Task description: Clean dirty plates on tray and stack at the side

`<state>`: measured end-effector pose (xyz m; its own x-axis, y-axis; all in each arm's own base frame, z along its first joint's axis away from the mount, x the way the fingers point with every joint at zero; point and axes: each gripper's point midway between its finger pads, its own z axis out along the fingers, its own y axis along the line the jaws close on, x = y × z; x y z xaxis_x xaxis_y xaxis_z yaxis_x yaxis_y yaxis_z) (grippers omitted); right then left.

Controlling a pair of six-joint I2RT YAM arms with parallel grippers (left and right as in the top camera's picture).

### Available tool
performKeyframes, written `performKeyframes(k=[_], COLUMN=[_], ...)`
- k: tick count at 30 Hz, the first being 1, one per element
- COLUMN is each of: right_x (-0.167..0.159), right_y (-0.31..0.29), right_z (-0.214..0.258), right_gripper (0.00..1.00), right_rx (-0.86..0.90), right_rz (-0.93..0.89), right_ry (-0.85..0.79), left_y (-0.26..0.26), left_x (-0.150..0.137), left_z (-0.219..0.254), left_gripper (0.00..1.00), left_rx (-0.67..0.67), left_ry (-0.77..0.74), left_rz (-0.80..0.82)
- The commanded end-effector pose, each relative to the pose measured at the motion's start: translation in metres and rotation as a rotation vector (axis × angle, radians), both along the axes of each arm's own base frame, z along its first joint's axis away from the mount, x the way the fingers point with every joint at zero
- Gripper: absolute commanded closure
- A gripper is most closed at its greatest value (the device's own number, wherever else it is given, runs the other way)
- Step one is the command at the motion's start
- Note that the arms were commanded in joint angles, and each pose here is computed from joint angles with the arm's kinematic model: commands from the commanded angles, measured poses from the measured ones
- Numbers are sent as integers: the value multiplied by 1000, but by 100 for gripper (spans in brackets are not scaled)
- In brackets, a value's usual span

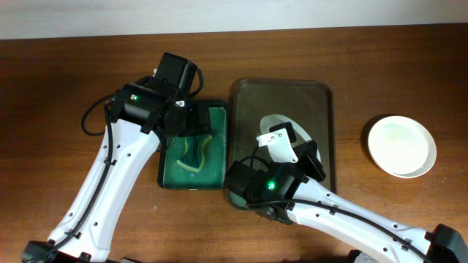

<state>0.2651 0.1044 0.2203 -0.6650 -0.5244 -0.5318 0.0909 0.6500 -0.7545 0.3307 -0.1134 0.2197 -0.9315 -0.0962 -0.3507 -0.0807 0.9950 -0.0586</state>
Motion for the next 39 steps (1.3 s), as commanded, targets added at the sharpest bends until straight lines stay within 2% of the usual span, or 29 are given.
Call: performKeyframes(k=[1,4,5,7,9,12,14,16,17,18,21,22,23,24,25,26,28,30,31,32,34,36,39], right_x=[7,16,24,40,56,72,70,47,27,16,2,1,3,10,30,41,51,42,34,21,-6,-31,-47], right_y=[-10,-47,-67,-79,-91,-150,-216,-279,-311,-326,-340,-340,-333,-324,-296,-277,-229,-168,-141,-108,-61,-39,-60], right_z=[13,-7,-19,-50,-65,-65,-62,-71,-86,-98,-127,-129,-129,-125,-105,-82,-33,22,47,72,103,122,132], right_gripper=[96,96,96,96,96,96,96,96,96,96,94,69,47,42,41,38,37,36,25,2,2,2,2], right_rx=[100,215,260,425,670,1002,1119,1159,1217,1247,1318,1320,1346,1400,1529,1565,1576,1488,1443,1405,1363,1315,1146], right_rz=[-80,-267,-331,-277,-255,-386,-534,-735,-905,-987,-1080,-1082,-1070,-1029,-876,-734,-495,-236,-111,30,237,362,325], right_ry=[-110,-23,79,344,416,303,156,50,-9,-24,18,26,41,42,46,44,41,40,29,16,16,-9,-131], left_y=[4,4,4,4,4,4,4,4,4,4,4,4,4,4,4,4,4,4,4,4,4,4,4], left_x=[1,1,1,1,1,1,1,1,1,1,1,1,1,1,1,1,1,1,1,1,1,1,1], left_z=[3,3,3,3,3,3,3,3,3,3,3,3,3,3,3,3,3,3,3,3,3,3,3], left_gripper=[1,0,1,1,0,0,1,1,0,0,1,1,1,1,1,0,0,0,0,1,1,1,1], left_rx=[7,7,7,7,7,7,7,7,7,7,7,7,7,7,7,7,7,7,7,7,7,7,7], left_ry=[-13,-13,-13,-13,-13,-13,-13,-13,-13,-13,-13,-13,-13,-13,-13,-13,-13,-13,-13,-13,-13,-13,-13], left_rz=[9,9,9,9,9,9,9,9,9,9,9,9,9,9,9,9,9,9,9,9,9,9,9])
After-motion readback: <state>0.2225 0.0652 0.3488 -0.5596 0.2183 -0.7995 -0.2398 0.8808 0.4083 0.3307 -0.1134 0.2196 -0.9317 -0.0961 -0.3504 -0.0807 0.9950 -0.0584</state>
